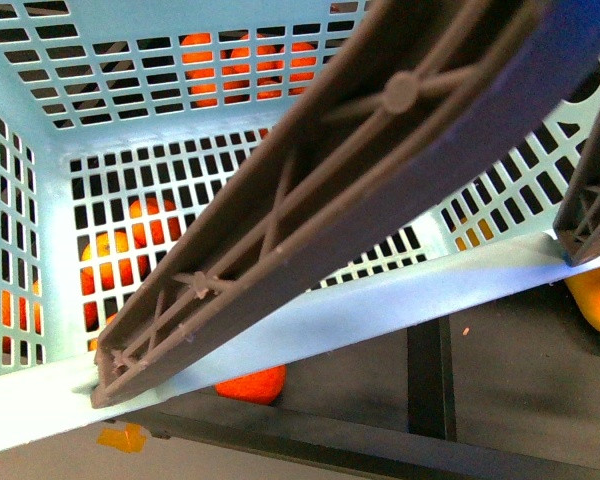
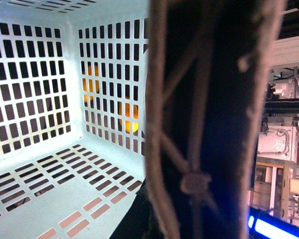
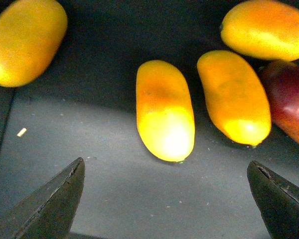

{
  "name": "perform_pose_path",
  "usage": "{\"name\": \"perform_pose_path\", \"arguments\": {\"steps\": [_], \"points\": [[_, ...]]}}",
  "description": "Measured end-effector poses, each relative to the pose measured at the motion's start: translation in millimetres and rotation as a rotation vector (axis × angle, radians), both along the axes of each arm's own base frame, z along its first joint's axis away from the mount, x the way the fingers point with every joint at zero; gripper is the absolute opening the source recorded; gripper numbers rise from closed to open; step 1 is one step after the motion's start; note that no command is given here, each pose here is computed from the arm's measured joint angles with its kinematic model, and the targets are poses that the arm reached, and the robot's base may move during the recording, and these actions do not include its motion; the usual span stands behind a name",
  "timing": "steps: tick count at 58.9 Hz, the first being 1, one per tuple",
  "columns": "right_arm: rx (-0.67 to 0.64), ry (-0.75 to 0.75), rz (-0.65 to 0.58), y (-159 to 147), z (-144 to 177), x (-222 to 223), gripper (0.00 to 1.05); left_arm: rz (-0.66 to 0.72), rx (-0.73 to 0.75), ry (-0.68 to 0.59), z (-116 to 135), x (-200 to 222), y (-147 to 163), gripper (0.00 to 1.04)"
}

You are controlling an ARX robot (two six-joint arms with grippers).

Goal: Pick mango and avocado into basket

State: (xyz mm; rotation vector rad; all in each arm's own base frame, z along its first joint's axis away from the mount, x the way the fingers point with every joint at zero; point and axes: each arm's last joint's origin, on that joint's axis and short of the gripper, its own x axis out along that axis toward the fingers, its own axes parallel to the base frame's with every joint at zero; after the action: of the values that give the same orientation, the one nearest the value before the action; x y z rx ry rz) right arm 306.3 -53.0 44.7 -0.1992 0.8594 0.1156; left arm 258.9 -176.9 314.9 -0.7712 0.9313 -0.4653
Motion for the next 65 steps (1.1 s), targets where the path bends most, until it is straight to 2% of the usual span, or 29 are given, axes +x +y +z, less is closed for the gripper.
{"name": "perform_pose_path", "arguments": {"steps": [7, 24, 41, 65], "points": [[-0.02, 0.038, 0.028, 3.7, -23.9, 30.0, 0.96, 0.001, 0.001, 0.0, 0.0, 0.0, 0.0, 0.04], [-0.016, 0.11, 0.049, 6.5, -60.9, 60.9, 0.96, 0.001, 0.001, 0.0, 0.0, 0.0, 0.0, 0.04], [-0.027, 0.127, 0.033, -0.8, -74.5, 84.5, 0.96, 0.001, 0.0, 0.0, 0.0, 0.0, 0.0, 0.04], [-0.007, 0.198, 0.02, 1.2, -98.7, 87.9, 0.96, 0.001, 0.0, 0.0, 0.0, 0.0, 0.0, 0.04]]}}
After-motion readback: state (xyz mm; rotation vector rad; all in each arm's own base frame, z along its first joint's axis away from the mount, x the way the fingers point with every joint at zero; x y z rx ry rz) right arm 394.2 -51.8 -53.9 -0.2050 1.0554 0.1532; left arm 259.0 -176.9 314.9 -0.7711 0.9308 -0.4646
